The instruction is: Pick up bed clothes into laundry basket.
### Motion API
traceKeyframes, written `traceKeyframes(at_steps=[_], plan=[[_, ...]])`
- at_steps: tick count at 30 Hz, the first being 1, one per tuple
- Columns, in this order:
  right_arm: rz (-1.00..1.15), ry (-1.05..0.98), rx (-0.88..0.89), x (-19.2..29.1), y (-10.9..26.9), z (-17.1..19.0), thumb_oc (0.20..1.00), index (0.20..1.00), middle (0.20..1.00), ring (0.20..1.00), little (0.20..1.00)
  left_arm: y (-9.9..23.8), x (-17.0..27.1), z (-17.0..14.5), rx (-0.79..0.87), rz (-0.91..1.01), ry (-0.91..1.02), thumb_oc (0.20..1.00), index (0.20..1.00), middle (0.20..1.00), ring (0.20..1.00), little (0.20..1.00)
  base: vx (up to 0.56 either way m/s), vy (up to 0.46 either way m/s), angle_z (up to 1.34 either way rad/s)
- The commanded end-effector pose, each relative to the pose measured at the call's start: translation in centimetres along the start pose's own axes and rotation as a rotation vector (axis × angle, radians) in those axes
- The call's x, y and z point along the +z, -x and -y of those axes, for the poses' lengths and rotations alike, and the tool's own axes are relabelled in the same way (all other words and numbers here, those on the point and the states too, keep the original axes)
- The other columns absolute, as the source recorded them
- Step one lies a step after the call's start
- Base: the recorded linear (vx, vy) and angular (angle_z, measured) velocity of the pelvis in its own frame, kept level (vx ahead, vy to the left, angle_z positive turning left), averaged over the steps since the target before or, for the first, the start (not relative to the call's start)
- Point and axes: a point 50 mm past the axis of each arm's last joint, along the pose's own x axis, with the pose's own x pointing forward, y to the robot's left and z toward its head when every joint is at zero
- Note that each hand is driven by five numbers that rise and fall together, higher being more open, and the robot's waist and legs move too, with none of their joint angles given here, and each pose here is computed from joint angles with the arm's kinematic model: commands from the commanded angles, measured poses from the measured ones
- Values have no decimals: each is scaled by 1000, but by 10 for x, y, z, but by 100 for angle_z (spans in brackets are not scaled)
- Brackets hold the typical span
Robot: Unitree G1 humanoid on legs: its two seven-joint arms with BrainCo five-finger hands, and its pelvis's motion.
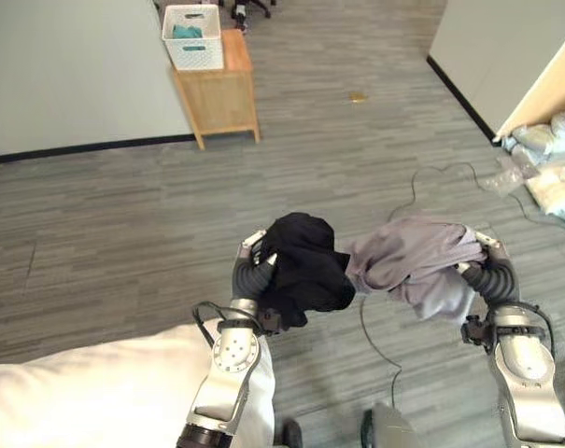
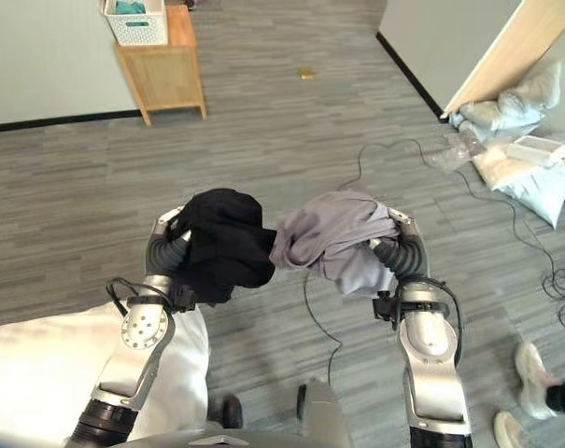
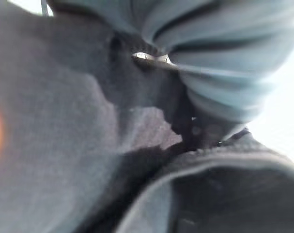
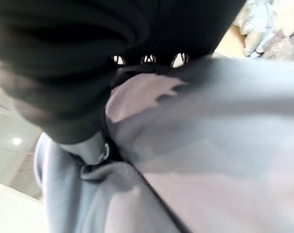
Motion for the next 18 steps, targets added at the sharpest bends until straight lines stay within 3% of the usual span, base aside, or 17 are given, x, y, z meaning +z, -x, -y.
traceKeyframes(at_steps=[1, 4, 10, 18], plan=[[149, 30, -43, 24, -2, 19, 200, 200, 200, 200, 200, -6, 31, 4, 0, 168, 17, 200, 200, 200, 200, 200, 531, -9, 78], [128, 33, -43, 20, 1, 19, 200, 200, 200, 200, 200, -5, 31, 5, -6, 164, 11, 200, 200, 200, 200, 200, 415, 15, 64], [30, 97, 15, 0, 9, 21, 200, 200, 200, 200, 200, 15, 10, -1, 39, 60, -8, 200, 200, 200, 200, 200, 774, -119, 68], [164, 198, 145, 23, -19, -6, 200, 200, 200, 200, 200, 14, 9, -12, 48, 44, -4, 200, 200, 200, 200, 200, 301, -138, 28]])
